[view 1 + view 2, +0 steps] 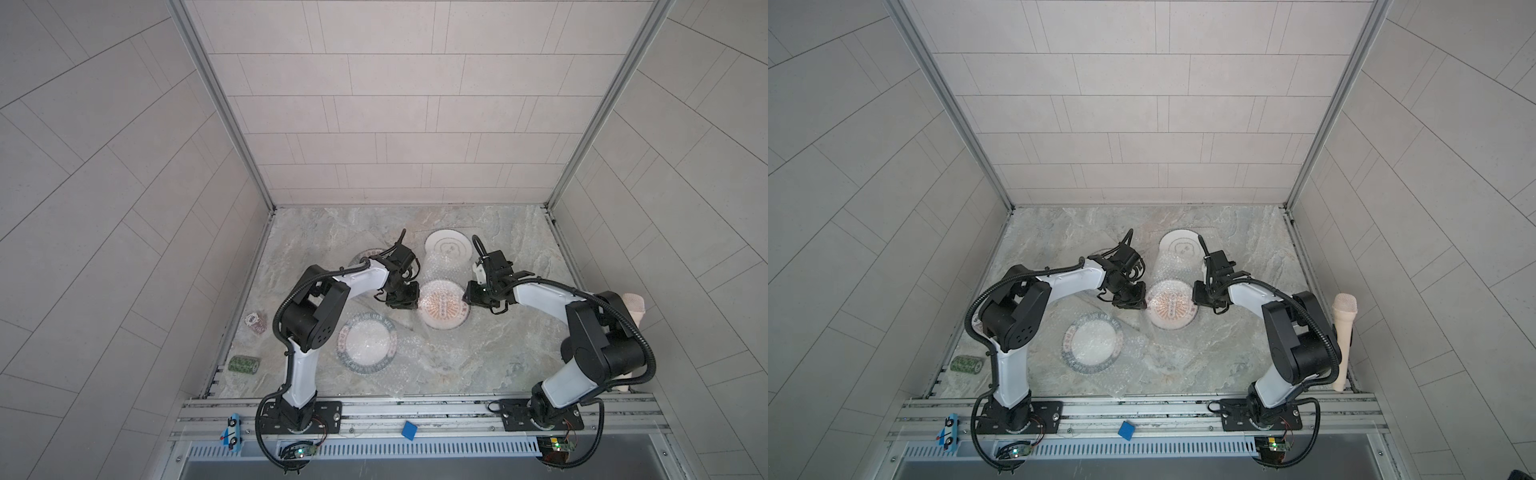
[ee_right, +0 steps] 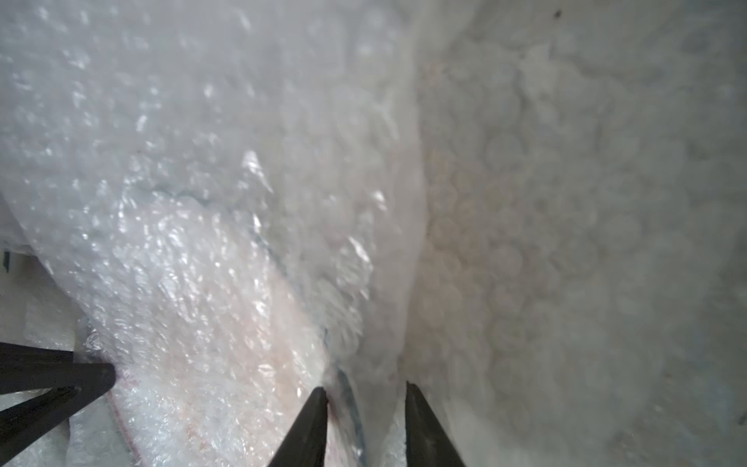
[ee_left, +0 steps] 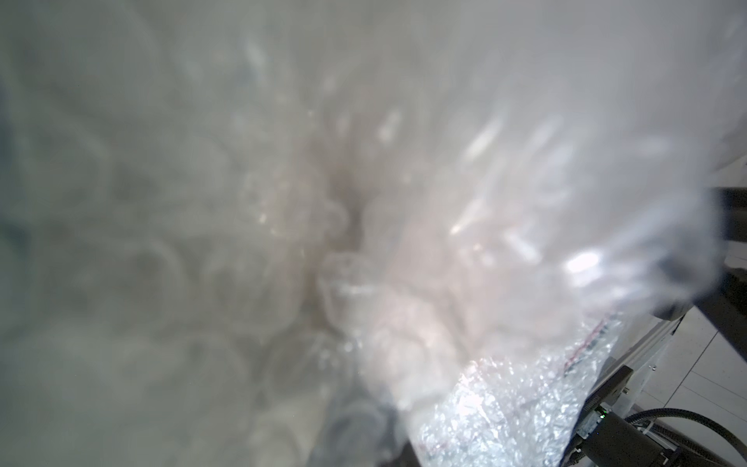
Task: Unpack dinner plates from bubble wrap
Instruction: Unwrap the bubble wrap at the center of the board.
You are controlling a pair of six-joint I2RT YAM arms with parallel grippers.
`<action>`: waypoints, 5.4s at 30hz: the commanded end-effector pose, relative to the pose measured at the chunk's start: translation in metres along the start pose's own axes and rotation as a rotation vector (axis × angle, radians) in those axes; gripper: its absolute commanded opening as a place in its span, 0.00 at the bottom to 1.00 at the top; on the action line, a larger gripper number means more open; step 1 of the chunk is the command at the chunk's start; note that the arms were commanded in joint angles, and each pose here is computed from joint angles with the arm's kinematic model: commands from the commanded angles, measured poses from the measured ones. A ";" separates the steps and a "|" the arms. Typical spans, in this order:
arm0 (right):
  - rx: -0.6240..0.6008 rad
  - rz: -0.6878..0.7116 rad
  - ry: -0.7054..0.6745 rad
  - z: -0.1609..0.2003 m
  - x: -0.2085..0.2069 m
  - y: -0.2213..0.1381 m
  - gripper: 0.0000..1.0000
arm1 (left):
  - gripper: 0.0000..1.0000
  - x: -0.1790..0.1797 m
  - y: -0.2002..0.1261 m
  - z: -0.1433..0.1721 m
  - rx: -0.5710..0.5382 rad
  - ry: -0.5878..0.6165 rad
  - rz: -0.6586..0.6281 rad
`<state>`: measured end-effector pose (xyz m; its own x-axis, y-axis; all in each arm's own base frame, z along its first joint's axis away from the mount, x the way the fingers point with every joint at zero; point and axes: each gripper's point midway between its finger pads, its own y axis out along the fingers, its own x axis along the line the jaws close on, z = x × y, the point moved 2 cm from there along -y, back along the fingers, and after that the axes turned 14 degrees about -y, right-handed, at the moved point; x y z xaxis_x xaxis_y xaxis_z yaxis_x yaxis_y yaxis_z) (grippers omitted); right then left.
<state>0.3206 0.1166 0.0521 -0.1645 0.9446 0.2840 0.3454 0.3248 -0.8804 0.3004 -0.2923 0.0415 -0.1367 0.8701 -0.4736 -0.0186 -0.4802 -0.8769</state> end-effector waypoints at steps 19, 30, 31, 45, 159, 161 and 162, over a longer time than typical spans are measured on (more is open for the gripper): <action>0.074 -0.138 0.065 0.024 0.017 -0.005 0.32 | 0.10 0.028 0.024 0.009 0.047 -0.035 -0.098; 0.059 -0.121 0.077 0.015 0.016 -0.015 0.04 | 0.11 0.013 0.013 0.005 0.033 -0.029 -0.047; 0.054 -0.116 0.076 0.014 0.016 -0.017 0.01 | 0.12 0.009 0.007 0.004 0.027 -0.026 -0.029; -0.052 -0.080 0.139 -0.034 0.012 -0.069 0.00 | 0.64 -0.033 -0.111 -0.010 -0.180 0.030 0.264; -0.059 0.218 0.155 -0.043 -0.053 -0.071 0.81 | 0.00 -0.066 -0.142 0.011 -0.643 0.422 0.352; -0.120 0.160 0.116 -0.056 -0.032 -0.093 0.80 | 0.00 -0.070 -0.140 0.015 -0.621 0.438 0.370; -0.144 0.126 0.090 -0.063 -0.018 -0.101 0.80 | 0.00 -0.072 -0.139 0.016 -0.609 0.448 0.379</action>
<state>0.3511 0.0583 0.1239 0.0037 0.9781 0.2083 0.4413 0.1853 -0.8780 0.2995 -0.2813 0.1945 0.3463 0.7071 -0.6166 0.5370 -0.6883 -0.4877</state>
